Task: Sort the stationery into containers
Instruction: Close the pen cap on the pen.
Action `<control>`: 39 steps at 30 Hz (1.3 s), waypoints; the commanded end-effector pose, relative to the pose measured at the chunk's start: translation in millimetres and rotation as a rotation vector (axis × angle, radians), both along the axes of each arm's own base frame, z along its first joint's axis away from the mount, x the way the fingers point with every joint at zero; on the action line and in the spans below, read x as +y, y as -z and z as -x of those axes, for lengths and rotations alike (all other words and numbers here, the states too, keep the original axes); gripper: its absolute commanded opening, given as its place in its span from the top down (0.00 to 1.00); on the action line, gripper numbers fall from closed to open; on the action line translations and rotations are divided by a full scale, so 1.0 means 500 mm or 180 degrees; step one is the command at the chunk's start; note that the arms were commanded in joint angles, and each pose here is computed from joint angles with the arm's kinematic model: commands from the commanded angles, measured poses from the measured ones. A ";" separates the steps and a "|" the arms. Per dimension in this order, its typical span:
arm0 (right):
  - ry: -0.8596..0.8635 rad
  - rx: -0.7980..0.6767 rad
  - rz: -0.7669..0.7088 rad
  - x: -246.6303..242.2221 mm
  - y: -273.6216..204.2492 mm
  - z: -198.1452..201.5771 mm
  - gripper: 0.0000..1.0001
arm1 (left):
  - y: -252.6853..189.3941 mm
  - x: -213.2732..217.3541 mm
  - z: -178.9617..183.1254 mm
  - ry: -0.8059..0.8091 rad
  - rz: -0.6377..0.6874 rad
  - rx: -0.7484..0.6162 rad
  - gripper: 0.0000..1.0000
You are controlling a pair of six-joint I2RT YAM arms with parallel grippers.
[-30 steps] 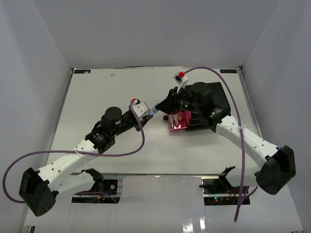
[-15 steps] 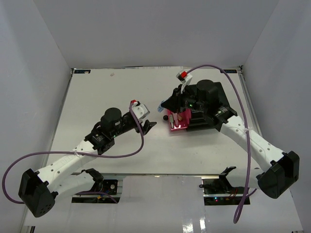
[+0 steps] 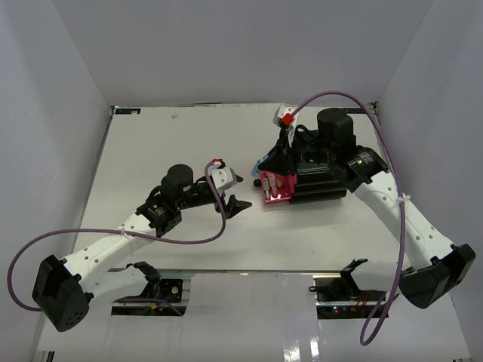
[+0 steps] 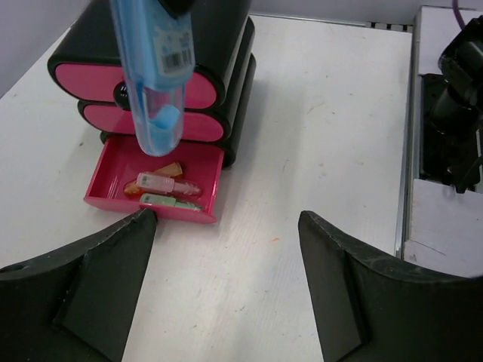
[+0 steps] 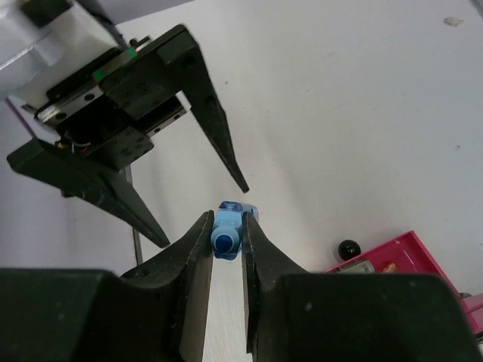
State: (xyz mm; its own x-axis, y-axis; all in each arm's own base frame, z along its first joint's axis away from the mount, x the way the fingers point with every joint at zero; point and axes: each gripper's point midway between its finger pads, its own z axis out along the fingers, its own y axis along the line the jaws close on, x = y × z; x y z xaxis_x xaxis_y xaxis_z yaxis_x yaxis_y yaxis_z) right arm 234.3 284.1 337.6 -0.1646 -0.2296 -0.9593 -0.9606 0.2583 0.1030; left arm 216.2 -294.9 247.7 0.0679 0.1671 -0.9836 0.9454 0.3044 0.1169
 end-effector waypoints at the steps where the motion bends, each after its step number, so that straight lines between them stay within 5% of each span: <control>1: -0.0485 -0.0047 0.0134 -0.008 0.011 0.052 0.92 | -0.054 -0.016 0.026 0.0348 0.0163 -0.0147 0.12; 8: -0.0782 -0.0071 0.0211 -0.015 0.040 0.086 0.92 | -0.062 -0.018 0.038 0.0515 0.0208 -0.0140 0.13; 20: -0.1010 0.0035 0.0132 -0.001 0.043 0.098 0.92 | -0.039 -0.070 0.049 0.1000 0.0215 0.0297 0.29; 39: -0.0988 0.0088 0.0146 0.005 0.055 0.089 0.92 | -0.033 -0.079 0.046 0.1023 0.0268 0.0418 0.51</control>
State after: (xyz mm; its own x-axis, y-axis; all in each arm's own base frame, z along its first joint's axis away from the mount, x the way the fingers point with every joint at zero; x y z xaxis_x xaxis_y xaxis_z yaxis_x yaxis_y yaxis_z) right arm 192.9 284.3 299.5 -0.1280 -0.3433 -0.9305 -0.9898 -0.0147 0.1416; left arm 193.3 -331.6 247.5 -0.0512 0.1086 -0.9928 0.9986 0.0182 -0.0495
